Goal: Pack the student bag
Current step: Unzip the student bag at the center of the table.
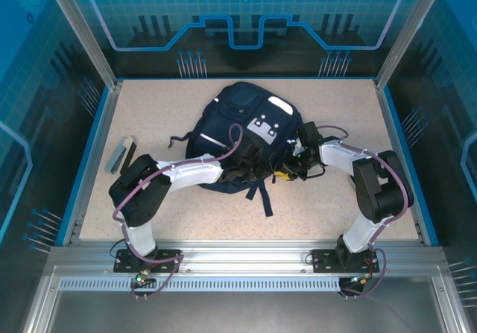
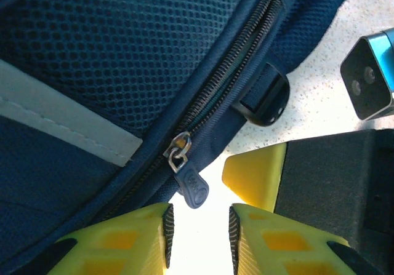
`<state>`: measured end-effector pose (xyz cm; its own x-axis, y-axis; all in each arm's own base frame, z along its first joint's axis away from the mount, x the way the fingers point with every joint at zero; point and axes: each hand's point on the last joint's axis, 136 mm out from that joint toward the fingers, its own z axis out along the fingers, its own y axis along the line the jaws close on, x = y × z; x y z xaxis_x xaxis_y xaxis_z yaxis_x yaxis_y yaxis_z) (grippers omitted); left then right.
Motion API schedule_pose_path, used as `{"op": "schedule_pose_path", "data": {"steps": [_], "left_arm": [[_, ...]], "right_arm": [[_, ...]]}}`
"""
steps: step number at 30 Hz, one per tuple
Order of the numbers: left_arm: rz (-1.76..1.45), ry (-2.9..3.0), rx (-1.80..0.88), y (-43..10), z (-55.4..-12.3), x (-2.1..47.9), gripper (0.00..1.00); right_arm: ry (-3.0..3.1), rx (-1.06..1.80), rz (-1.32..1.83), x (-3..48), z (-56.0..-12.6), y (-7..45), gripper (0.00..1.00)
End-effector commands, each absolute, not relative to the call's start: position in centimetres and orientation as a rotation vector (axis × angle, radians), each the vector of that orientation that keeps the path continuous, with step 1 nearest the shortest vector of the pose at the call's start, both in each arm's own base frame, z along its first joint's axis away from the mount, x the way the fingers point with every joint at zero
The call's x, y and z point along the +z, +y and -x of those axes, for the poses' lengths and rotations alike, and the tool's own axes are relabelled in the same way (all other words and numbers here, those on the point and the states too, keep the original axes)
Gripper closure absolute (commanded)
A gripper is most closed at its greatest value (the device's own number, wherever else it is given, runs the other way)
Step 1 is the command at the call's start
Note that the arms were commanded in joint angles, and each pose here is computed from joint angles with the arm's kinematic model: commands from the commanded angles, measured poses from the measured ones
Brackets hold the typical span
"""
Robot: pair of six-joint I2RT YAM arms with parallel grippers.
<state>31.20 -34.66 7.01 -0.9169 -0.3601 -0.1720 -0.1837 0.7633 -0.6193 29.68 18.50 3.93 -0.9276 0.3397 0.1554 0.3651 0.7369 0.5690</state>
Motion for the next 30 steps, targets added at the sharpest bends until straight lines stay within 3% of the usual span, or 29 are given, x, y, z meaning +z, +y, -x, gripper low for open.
{"op": "schedule_pose_path", "data": {"steps": [1, 5, 12, 17, 21, 25, 28, 30], "left_arm": [[0.584, 2.758, -0.692, -32.1, -30.4, 4.3, 0.67], [0.639, 2.729, -0.593, -30.5, -30.5, 4.3, 0.67], [0.647, 2.708, -0.677, -31.3, -30.8, 4.4, 0.66], [0.613, 2.701, -0.740, -32.3, -31.1, 4.9, 0.66], [0.566, 2.726, -0.675, -32.3, -31.1, 5.1, 0.67], [0.548, 2.749, -0.626, -32.3, -31.0, 4.8, 0.66], [0.542, 2.758, -0.631, -32.7, -30.9, 4.6, 0.66], [0.542, 2.760, -0.629, -32.8, -31.0, 4.5, 0.66]], "right_arm": [[-2.874, -1.064, 0.494, 4.9, -30.4, 20.2, 0.82], [-2.837, -1.132, 0.449, 5.2, -30.3, 21.5, 0.83], [-2.780, -1.176, 0.406, 5.1, -29.8, 23.3, 0.88], [-2.887, -1.066, 0.467, 5.4, -29.9, 21.2, 0.89], [-2.985, -1.008, 0.574, 6.1, -30.7, 18.7, 0.80], [-3.014, -1.048, 0.700, 6.7, -32.1, 17.3, 0.52], [-3.045, -1.011, 0.754, 6.7, -33.5, 16.3, 0.40], [-3.056, -0.990, 0.770, 6.3, -34.7, 15.9, 0.38]]}}
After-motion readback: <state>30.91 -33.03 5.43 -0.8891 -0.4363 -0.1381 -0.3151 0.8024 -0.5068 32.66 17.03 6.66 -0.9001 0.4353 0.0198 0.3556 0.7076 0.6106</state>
